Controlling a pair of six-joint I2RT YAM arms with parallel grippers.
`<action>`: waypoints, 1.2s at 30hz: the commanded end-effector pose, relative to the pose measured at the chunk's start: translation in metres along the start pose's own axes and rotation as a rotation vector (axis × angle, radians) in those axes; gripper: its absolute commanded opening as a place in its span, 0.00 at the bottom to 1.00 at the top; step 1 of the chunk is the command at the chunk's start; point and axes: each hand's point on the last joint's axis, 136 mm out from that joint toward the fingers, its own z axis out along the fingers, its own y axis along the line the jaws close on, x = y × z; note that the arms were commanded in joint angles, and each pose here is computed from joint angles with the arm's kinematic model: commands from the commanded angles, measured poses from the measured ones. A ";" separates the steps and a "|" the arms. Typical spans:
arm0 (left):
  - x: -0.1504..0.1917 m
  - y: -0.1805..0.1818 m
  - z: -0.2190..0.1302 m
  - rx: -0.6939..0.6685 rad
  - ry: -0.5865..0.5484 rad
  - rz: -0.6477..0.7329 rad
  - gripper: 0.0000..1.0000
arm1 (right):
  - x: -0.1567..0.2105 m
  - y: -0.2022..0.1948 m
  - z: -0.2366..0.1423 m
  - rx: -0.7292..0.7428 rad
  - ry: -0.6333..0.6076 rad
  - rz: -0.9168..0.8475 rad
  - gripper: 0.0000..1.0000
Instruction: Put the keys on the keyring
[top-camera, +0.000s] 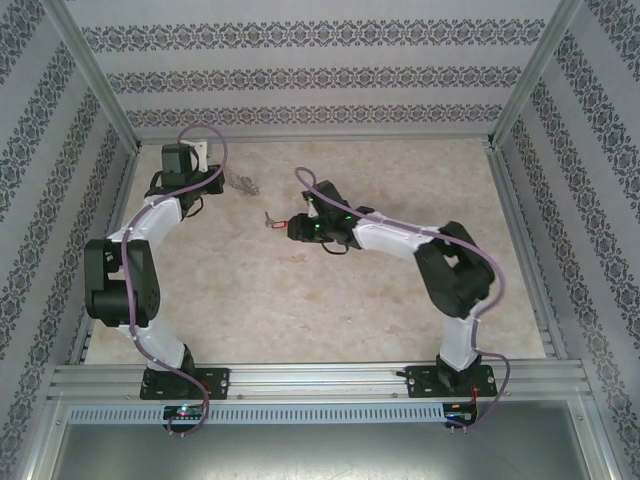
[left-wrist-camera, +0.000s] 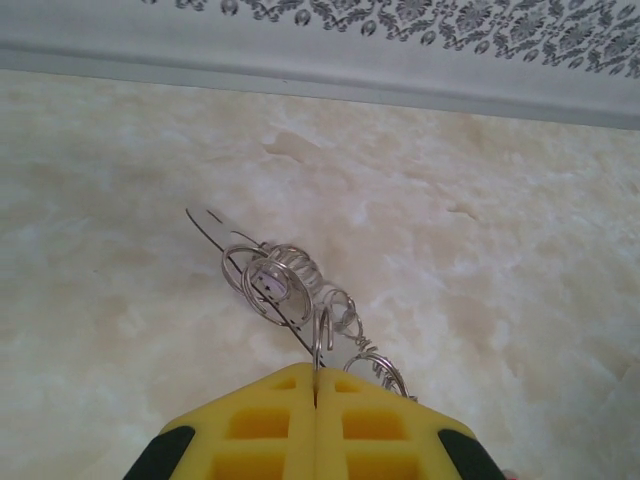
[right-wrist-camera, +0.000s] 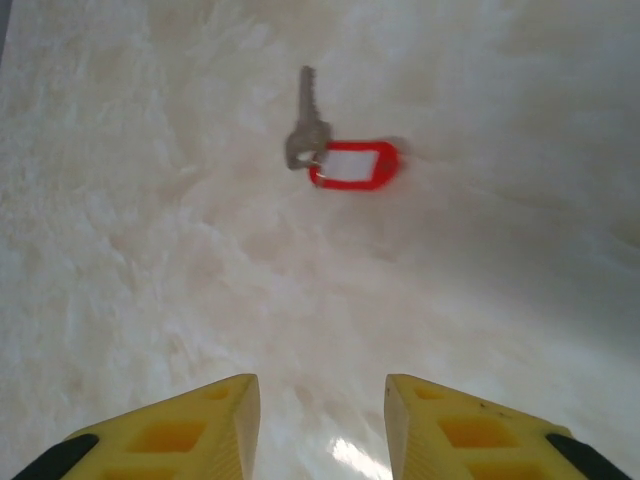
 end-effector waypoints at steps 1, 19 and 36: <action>0.010 0.025 -0.015 -0.083 0.027 -0.062 0.00 | -0.001 0.024 0.026 -0.036 0.032 -0.013 0.35; 0.023 0.026 -0.047 -0.070 0.027 -0.073 0.00 | -0.036 -0.004 0.084 0.139 -0.018 -0.046 0.38; 0.030 0.012 -0.065 -0.021 0.030 -0.042 0.00 | -0.027 -0.019 0.105 0.213 0.011 -0.081 0.34</action>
